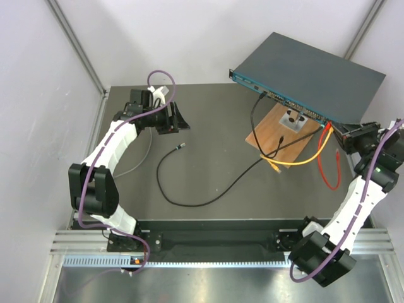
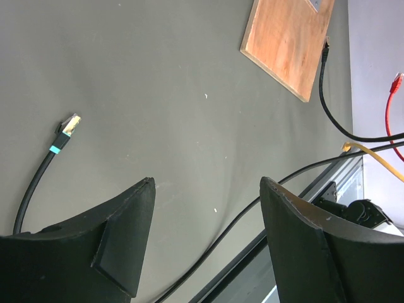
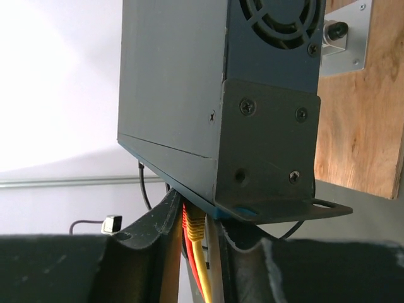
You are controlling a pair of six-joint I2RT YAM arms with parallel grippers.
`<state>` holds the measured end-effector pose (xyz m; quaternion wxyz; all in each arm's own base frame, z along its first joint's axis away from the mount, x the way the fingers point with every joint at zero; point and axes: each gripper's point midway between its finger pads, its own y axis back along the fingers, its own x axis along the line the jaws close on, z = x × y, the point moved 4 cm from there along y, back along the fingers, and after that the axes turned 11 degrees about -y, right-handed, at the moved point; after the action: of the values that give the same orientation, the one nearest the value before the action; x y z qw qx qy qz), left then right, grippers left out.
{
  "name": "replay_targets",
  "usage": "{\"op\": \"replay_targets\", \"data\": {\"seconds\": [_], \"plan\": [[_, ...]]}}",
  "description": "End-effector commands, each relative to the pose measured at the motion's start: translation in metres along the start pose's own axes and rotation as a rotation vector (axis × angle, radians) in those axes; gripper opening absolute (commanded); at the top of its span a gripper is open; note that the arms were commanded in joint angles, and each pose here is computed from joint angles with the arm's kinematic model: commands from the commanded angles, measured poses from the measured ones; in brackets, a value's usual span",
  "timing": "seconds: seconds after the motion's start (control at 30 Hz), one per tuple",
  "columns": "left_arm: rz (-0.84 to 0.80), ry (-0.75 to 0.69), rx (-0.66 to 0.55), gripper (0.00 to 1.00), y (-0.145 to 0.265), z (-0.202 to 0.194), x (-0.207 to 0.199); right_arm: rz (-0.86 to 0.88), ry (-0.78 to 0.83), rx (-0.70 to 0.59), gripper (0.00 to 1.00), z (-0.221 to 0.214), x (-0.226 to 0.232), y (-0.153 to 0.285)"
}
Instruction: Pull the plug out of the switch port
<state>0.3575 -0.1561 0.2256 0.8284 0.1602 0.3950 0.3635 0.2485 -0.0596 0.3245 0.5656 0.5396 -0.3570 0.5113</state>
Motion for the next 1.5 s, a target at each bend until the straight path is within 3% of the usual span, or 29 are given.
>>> {"op": "replay_targets", "data": {"seconds": [0.0,0.13,0.73,0.97,1.47], "plan": [[-0.022,-0.044,-0.041,0.72,0.002,0.009,-0.002,0.000,0.001,-0.054,0.18,0.008,-0.007,-0.006],[-0.022,-0.046,-0.043,0.72,0.003,0.010,-0.002,0.013,-0.051,-0.089,0.26,0.016,-0.010,-0.008],[-0.026,-0.040,-0.044,0.72,0.003,0.010,-0.001,0.087,-0.166,-0.179,0.25,0.038,-0.011,-0.002],[-0.026,-0.038,-0.042,0.72,0.002,0.010,0.001,0.098,-0.180,-0.196,0.31,0.044,-0.008,0.002],[-0.031,-0.035,-0.041,0.72,0.002,0.010,0.001,0.052,-0.242,-0.194,0.16,0.048,-0.020,-0.004]]}}
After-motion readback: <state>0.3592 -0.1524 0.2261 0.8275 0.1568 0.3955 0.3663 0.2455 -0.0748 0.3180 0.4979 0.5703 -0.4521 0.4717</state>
